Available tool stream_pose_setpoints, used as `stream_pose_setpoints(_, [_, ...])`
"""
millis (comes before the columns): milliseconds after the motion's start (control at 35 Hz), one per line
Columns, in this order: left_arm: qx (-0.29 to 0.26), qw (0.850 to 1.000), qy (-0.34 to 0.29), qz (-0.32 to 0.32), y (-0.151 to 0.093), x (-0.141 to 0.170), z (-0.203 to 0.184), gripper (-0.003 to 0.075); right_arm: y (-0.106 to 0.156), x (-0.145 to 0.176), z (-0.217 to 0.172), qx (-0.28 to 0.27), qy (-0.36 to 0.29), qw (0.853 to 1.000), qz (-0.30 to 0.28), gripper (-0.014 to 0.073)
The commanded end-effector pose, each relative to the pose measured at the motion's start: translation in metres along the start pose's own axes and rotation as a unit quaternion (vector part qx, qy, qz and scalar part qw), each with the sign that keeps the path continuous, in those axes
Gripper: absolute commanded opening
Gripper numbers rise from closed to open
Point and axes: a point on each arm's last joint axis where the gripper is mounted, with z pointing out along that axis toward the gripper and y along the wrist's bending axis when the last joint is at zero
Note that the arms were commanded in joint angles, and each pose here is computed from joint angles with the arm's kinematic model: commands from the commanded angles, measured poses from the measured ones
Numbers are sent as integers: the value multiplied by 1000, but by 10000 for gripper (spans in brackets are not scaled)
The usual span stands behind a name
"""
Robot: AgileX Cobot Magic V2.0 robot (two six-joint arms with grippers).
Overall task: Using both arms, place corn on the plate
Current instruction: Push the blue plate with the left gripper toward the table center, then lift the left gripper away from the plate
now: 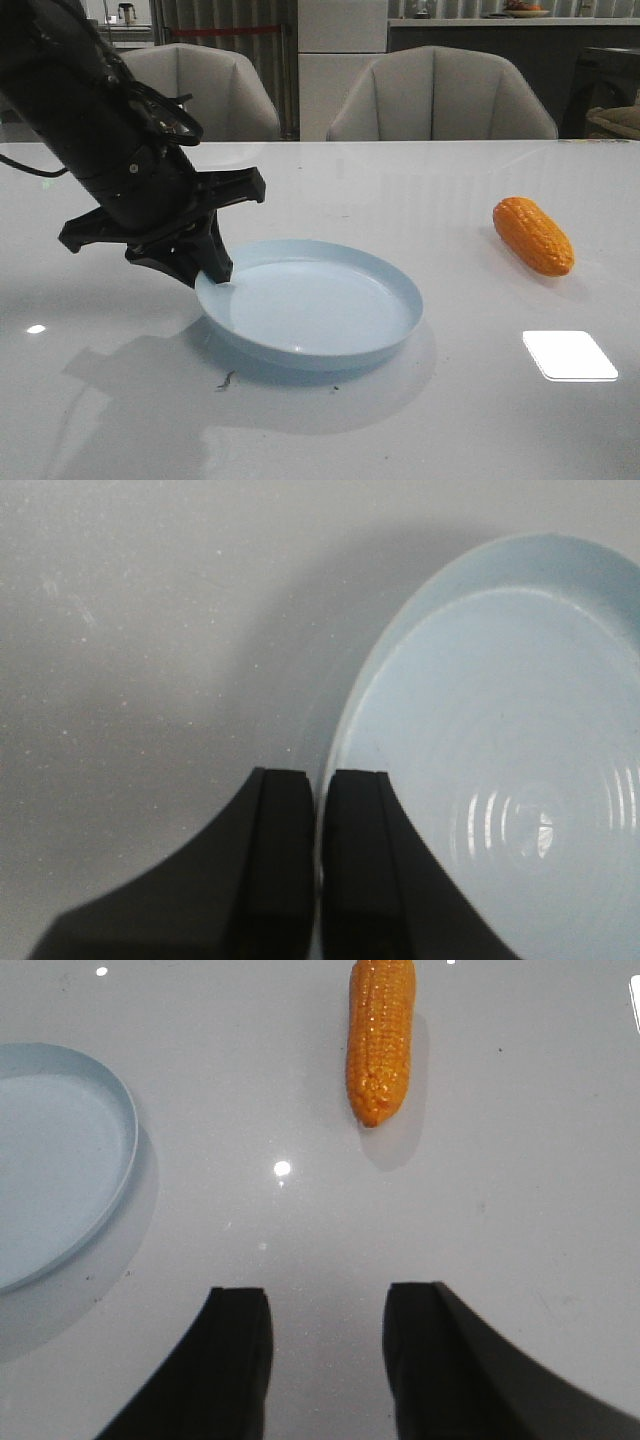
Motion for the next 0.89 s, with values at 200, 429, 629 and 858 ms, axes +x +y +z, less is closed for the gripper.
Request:
stream_pose_setpoints(200, [13, 999, -46, 18, -11, -13, -13, 468, 0, -19, -3, 5, -51, 999, -7, 395])
stream_pose_setpoints(429, [-7, 993, -70, 90, -13, -22, -31, 470, 0, -19, -3, 5, -51, 999, -7, 395])
stream_pose_setpoints(629, [-19, 980, -129, 153, -23, -32, -77, 461, 0, -19, -3, 5, -51, 999, -7, 395])
stream_pose_setpoints(858, [-33, 955, -209, 209, -32, -35, -143, 461, 1, -19, -4, 4, -51, 999, -6, 395])
